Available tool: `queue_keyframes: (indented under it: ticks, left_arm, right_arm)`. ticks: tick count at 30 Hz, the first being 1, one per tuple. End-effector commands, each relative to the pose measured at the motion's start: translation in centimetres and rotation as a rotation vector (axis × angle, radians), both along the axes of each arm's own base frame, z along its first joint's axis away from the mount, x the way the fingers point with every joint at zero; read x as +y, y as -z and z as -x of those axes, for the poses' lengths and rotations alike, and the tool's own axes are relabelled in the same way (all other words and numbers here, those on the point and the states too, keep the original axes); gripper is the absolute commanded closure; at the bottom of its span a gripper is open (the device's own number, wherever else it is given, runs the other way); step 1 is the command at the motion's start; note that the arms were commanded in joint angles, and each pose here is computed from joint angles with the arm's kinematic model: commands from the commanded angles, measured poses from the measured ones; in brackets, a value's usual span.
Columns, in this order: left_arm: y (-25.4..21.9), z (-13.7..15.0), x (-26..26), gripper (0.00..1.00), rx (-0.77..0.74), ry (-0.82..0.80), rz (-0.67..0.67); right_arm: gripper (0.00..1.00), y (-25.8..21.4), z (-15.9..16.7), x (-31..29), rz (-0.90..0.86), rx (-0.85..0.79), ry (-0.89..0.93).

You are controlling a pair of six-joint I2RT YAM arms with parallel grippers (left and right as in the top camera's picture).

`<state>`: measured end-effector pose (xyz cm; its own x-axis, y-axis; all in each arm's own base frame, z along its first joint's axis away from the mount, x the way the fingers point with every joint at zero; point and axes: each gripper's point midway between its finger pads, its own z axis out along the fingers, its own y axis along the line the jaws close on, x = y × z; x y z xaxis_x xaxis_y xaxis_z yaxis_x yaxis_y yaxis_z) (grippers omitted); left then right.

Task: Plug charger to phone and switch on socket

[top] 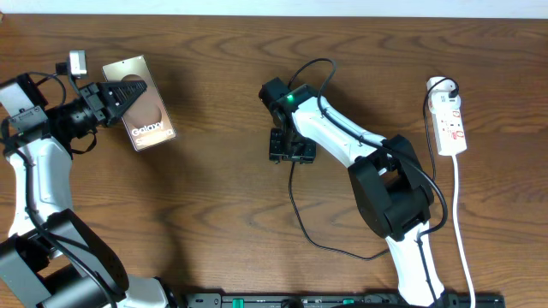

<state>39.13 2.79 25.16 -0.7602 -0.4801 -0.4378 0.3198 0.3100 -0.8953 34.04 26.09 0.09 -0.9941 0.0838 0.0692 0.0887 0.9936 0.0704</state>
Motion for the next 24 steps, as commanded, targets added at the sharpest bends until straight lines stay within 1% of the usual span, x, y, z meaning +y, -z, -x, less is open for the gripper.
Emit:
queue_keyframes:
  ticks: [1, 8, 12, 15, 18, 20, 22, 24]
  left_arm:
    - [-1.4, 0.7, -0.4, 0.92, -0.041, 0.029, 0.01]
    - [-1.4, 0.7, -0.4, 0.93, -0.041, 0.029, 0.01]
    - [-1.4, 0.7, -0.4, 0.92, -0.041, 0.029, 0.01]
    - [-1.4, 0.7, -0.4, 0.93, -0.041, 0.029, 0.01]
    - [-1.4, 0.7, -0.4, 0.93, -0.041, 0.029, 0.01]
    - [-1.4, 0.7, -0.4, 0.92, -0.041, 0.029, 0.01]
    - [-1.4, 0.7, -0.4, 0.92, -0.041, 0.029, 0.01]
    - [-1.4, 0.7, -0.4, 0.92, -0.041, 0.029, 0.01]
  right_arm:
    - [0.44, 1.8, 0.1, -0.3, 0.005, 0.035, 0.013]
    - [0.44, 1.8, -1.0, -0.5, -0.014, 0.009, 0.029]
    - [0.46, 1.8, -1.3, -0.7, -0.017, 0.005, 0.038]
    - [0.5, 1.8, -1.3, -0.7, -0.016, 0.006, 0.039]
    - [0.6, 1.8, -1.3, -0.7, -0.017, 0.006, 0.039]
    - [0.64, 1.8, -1.2, -0.6, -0.02, 0.009, 0.038]
    - [0.66, 1.8, -1.2, -0.5, -0.026, 0.013, 0.038]
    - [0.65, 1.7, -1.1, -0.4, -0.032, 0.018, 0.038]
